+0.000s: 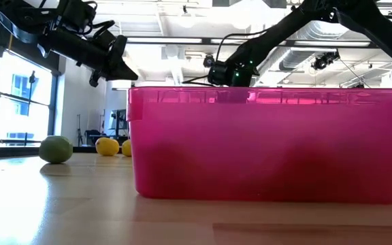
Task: Sort produce into baskets
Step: Put the top right green lime into the transparent bin
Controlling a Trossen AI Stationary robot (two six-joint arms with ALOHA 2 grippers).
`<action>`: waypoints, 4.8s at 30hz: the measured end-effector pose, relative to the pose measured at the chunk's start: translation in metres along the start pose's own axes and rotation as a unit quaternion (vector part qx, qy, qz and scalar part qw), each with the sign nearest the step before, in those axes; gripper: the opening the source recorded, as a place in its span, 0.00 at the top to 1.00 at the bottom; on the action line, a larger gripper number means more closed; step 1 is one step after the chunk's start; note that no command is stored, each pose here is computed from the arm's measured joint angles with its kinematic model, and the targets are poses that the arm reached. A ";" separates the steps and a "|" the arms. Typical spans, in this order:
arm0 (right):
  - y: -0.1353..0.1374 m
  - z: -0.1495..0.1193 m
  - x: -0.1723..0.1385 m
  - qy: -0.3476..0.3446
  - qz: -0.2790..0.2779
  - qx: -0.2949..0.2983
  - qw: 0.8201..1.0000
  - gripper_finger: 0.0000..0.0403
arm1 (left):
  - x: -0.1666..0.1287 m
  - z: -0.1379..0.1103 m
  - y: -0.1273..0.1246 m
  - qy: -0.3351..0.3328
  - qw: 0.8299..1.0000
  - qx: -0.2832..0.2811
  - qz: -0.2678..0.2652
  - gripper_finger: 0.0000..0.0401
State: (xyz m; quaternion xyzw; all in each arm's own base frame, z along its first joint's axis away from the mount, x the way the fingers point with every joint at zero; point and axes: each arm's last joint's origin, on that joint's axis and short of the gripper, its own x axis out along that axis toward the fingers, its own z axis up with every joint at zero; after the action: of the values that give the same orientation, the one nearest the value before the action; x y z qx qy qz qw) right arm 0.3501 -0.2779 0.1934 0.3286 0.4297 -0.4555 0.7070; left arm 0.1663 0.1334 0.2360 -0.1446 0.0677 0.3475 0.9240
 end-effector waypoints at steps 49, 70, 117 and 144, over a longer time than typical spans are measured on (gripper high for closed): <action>-0.076 -0.228 -0.199 0.114 -0.006 0.026 0.993 0.92 | -0.001 -0.010 0.001 0.054 0.999 0.005 -0.007 1.00; -0.084 -0.252 -0.087 0.175 -0.049 0.037 0.983 0.22 | -0.001 -0.010 0.001 0.053 0.999 0.000 -0.004 1.00; 0.010 -0.032 -0.065 -0.035 0.099 -0.333 0.937 0.72 | -0.001 -0.010 0.001 0.054 0.999 0.000 -0.003 1.00; 0.008 -0.040 -0.018 0.039 0.088 -0.509 0.855 0.55 | -0.001 -0.010 0.001 0.054 0.998 0.027 -0.005 1.00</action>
State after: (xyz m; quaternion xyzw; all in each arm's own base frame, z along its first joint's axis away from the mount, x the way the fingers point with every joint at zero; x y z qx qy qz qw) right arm 0.3417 -0.2345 0.1940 -0.0226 0.5982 -0.0957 0.7953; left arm 0.1648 0.1309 0.2263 -0.1385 0.1266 0.3329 0.9241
